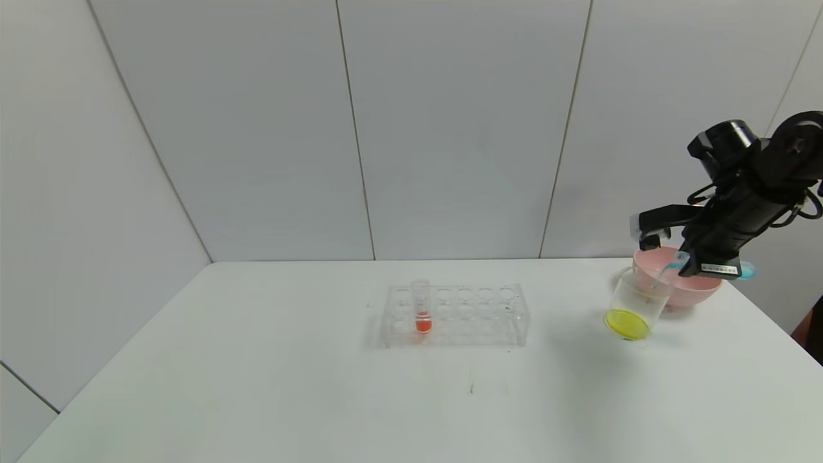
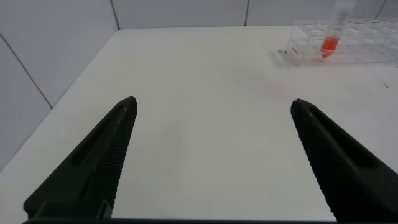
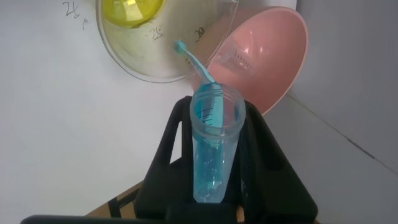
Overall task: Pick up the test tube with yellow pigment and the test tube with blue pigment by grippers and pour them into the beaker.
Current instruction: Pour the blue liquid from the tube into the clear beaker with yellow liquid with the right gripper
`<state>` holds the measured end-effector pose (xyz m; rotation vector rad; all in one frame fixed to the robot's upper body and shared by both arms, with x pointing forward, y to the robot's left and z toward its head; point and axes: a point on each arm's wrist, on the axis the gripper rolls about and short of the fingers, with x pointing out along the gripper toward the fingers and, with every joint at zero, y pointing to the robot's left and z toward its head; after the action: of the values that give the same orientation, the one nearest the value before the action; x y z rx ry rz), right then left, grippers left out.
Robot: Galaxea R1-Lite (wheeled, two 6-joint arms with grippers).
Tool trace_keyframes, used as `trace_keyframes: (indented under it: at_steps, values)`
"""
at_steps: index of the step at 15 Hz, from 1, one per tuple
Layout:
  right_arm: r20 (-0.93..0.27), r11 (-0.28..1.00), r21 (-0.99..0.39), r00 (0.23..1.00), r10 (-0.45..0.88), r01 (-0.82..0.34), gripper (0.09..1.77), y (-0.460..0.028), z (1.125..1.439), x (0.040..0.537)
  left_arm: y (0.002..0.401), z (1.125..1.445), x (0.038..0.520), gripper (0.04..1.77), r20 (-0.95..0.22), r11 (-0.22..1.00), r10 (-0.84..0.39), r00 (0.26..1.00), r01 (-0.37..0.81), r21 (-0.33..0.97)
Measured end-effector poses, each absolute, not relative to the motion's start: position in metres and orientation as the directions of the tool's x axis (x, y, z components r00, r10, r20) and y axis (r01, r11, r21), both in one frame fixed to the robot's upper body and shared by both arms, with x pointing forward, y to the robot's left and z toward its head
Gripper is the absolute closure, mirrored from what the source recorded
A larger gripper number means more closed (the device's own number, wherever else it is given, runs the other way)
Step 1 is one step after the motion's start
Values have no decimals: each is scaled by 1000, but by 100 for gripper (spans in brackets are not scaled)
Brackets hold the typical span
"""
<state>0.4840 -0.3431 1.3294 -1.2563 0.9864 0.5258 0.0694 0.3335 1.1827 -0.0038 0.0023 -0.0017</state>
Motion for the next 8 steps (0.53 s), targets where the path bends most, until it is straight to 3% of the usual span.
trace_keyframes:
  at_steps: [8]
  values:
    - [-820, 223, -566, 516, -246, -794, 137, -329, 1332, 483, 334, 1183, 69, 5, -2, 1000, -2, 1000, 2, -4]
